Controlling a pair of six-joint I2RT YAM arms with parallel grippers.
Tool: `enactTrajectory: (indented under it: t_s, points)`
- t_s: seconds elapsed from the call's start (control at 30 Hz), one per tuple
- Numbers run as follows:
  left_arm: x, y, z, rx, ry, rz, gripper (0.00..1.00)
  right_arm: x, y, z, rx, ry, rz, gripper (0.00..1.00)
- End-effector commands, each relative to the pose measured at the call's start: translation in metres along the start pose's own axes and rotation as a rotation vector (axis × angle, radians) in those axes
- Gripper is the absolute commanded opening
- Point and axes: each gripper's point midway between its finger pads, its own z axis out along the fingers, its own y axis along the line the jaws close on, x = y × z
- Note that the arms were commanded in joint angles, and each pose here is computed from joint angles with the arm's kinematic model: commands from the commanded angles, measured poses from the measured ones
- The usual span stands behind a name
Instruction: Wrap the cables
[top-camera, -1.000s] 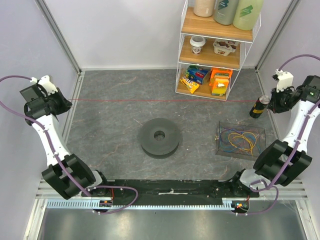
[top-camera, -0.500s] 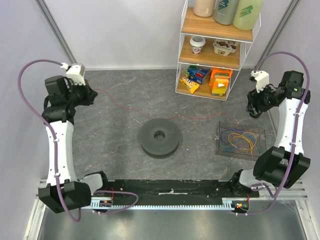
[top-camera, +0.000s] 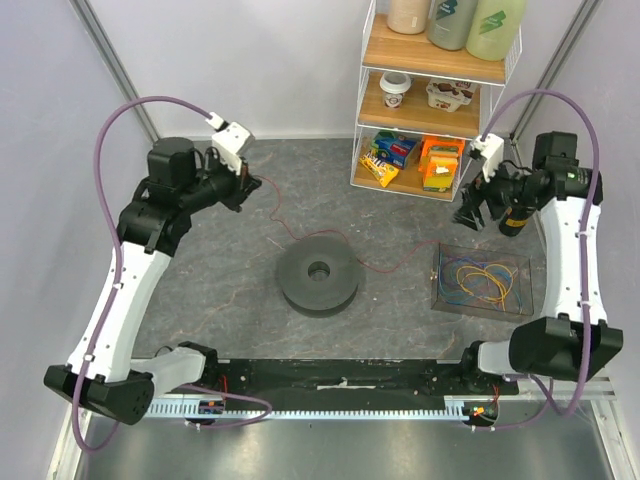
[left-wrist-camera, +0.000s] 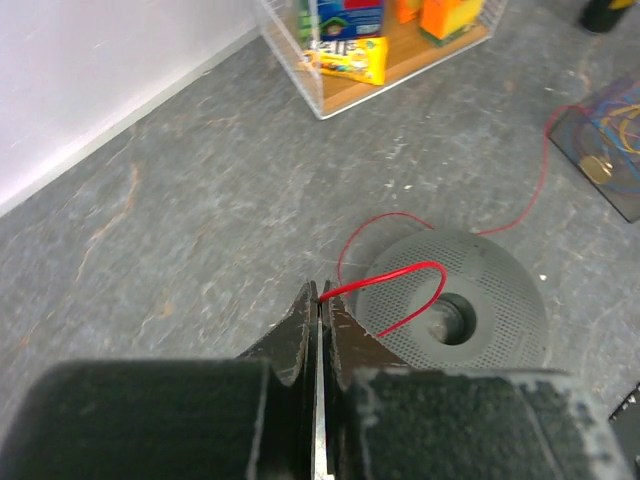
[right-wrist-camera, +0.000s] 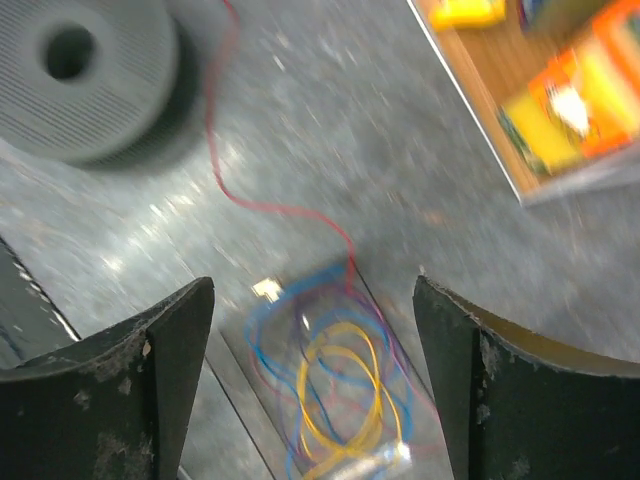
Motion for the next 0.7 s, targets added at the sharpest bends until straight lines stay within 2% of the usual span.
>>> enactTrajectory:
  t_s: [0.0,0.07,0.13,0.2,0.27,0.37,0.53,0.67]
  points:
    - [-0.017,-0.031,0.005,0.09,-0.022,0.098,0.02,-0.092,0.055,-0.004,-0.163,-0.302,0.048,0.87]
    - [-0.021,-0.046,0.01,0.137,-0.032,0.105,0.01,-0.123,0.072,0.005,-0.202,-0.397,0.075,0.86]
    - [-0.025,-0.059,0.016,0.173,-0.041,0.12,0.01,-0.158,0.095,0.01,-0.246,-0.502,0.031,0.84]
    - [-0.03,-0.071,0.021,0.202,-0.05,0.139,0.02,-0.176,0.123,0.019,-0.309,-0.527,0.03,0.84]
    - [-0.033,-0.08,0.027,0.225,-0.049,0.157,0.02,-0.189,0.157,0.031,-0.389,-0.523,0.003,0.82]
    - [-0.035,-0.088,0.033,0.25,-0.051,0.168,0.02,-0.202,0.18,0.045,-0.431,-0.52,-0.012,0.81]
    - [-0.033,-0.102,0.034,0.291,-0.066,0.206,0.02,-0.21,0.186,0.062,-0.456,-0.513,0.009,0.74]
    - [-0.031,-0.106,0.037,0.303,-0.063,0.188,0.02,-0.208,0.203,0.071,-0.501,-0.495,-0.02,0.73]
